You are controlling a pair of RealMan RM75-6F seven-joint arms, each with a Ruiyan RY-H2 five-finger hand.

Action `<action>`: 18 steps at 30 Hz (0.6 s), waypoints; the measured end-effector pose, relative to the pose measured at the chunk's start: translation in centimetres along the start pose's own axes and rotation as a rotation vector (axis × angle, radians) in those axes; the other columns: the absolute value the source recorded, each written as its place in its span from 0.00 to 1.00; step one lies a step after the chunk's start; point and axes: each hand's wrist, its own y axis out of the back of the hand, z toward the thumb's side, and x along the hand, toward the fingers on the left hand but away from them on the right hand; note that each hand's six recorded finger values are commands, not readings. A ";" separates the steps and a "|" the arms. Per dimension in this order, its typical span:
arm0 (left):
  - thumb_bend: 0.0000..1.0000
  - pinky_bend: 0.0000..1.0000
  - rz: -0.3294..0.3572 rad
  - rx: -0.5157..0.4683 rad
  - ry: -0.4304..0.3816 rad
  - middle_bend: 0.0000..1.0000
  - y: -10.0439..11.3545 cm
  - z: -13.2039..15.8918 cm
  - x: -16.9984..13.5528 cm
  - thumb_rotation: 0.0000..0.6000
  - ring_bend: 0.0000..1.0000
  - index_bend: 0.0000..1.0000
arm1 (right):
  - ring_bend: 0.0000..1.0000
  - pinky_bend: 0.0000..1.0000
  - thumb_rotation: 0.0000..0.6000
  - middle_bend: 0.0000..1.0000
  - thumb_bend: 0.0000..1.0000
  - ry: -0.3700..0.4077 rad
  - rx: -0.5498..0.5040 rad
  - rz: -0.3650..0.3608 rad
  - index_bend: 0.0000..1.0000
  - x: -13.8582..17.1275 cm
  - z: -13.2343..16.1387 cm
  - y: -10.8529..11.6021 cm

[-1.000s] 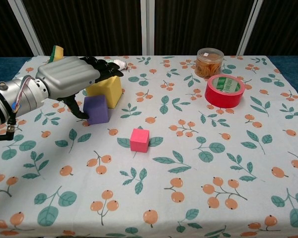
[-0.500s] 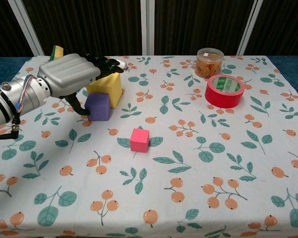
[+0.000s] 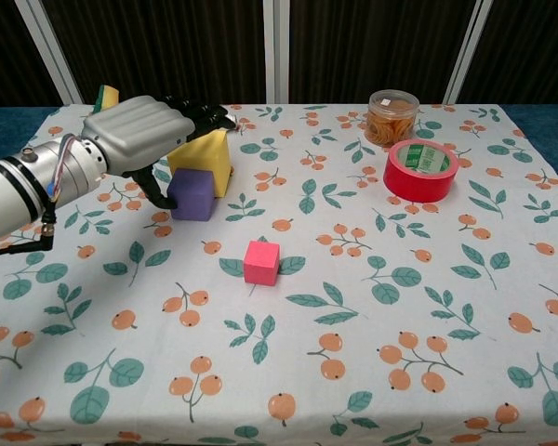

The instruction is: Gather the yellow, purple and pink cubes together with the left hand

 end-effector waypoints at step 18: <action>0.00 0.10 0.016 -0.057 -0.049 0.00 2.4 0.6 -2.1 1.00 0.01 0.17 | 0.00 0.04 1.00 0.02 0.22 0.010 -0.007 -0.002 0.00 0.1 0.1 0.0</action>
